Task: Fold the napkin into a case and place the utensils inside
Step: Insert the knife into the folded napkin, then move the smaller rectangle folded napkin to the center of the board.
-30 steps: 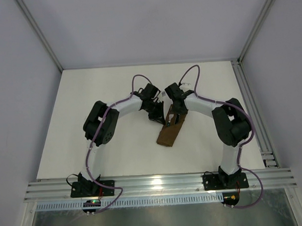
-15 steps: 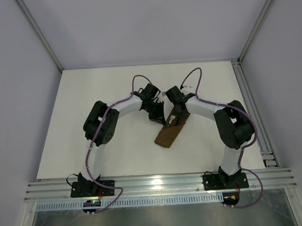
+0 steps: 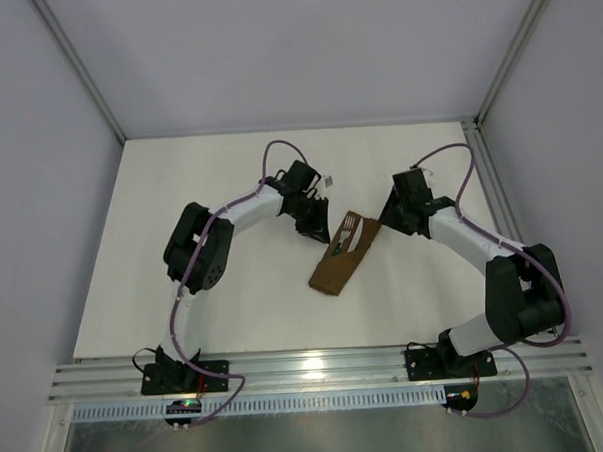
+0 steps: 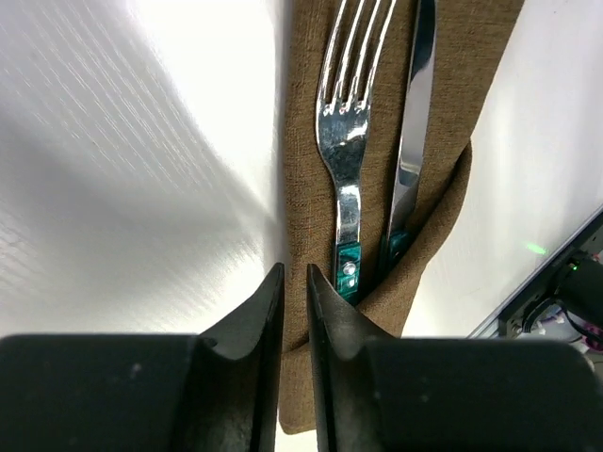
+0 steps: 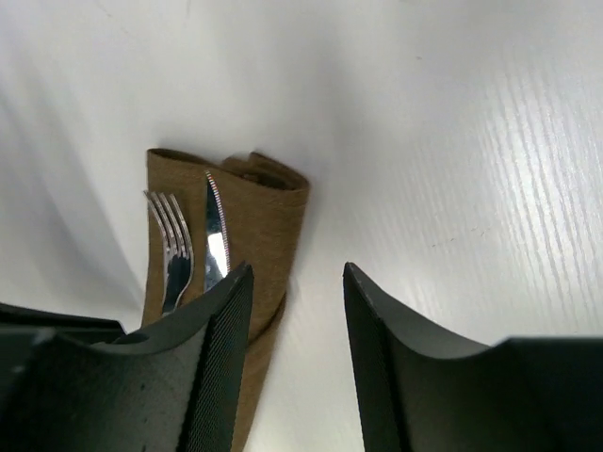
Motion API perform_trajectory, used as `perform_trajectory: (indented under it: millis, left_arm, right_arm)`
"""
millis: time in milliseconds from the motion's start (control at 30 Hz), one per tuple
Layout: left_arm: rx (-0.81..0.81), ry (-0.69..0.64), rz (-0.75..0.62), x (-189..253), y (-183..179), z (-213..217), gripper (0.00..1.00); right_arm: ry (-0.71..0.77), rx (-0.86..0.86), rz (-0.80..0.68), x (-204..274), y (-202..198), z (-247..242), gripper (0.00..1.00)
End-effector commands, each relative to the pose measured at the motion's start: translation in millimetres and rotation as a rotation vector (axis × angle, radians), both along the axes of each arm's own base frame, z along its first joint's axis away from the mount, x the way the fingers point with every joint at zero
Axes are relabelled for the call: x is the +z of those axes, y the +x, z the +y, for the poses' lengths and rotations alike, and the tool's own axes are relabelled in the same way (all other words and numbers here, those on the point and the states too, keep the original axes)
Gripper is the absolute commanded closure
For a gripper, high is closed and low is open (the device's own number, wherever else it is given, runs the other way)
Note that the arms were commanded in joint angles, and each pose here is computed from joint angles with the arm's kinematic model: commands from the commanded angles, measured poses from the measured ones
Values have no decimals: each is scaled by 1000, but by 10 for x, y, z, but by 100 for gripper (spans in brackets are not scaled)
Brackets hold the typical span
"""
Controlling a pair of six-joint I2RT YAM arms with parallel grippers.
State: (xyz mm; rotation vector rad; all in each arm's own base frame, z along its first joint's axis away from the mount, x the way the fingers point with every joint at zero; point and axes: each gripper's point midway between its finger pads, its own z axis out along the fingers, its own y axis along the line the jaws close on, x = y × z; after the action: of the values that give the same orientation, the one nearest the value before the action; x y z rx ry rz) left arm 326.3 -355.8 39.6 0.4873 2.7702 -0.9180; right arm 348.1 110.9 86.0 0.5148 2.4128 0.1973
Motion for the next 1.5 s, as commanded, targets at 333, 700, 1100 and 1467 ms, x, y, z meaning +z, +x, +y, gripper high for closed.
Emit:
perform_trajectory:
  millis: [333, 700, 1100, 1467]
  left_arm:
    - [-160, 90, -231, 655, -24, 352, 83]
    - [-180, 109, -231, 767, -130, 640, 83]
    - [-123, 91, -223, 841, -30, 854, 83]
    - [-113, 85, -224, 861, -26, 891, 83]
  right_arm:
    - [324, 130, 1, -319, 98, 153, 57]
    - [375, 135, 21, -392, -279, 162, 47]
    - [434, 202, 27, -522, -527, 451, 46]
    - [431, 158, 34, -685, -409, 441, 75]
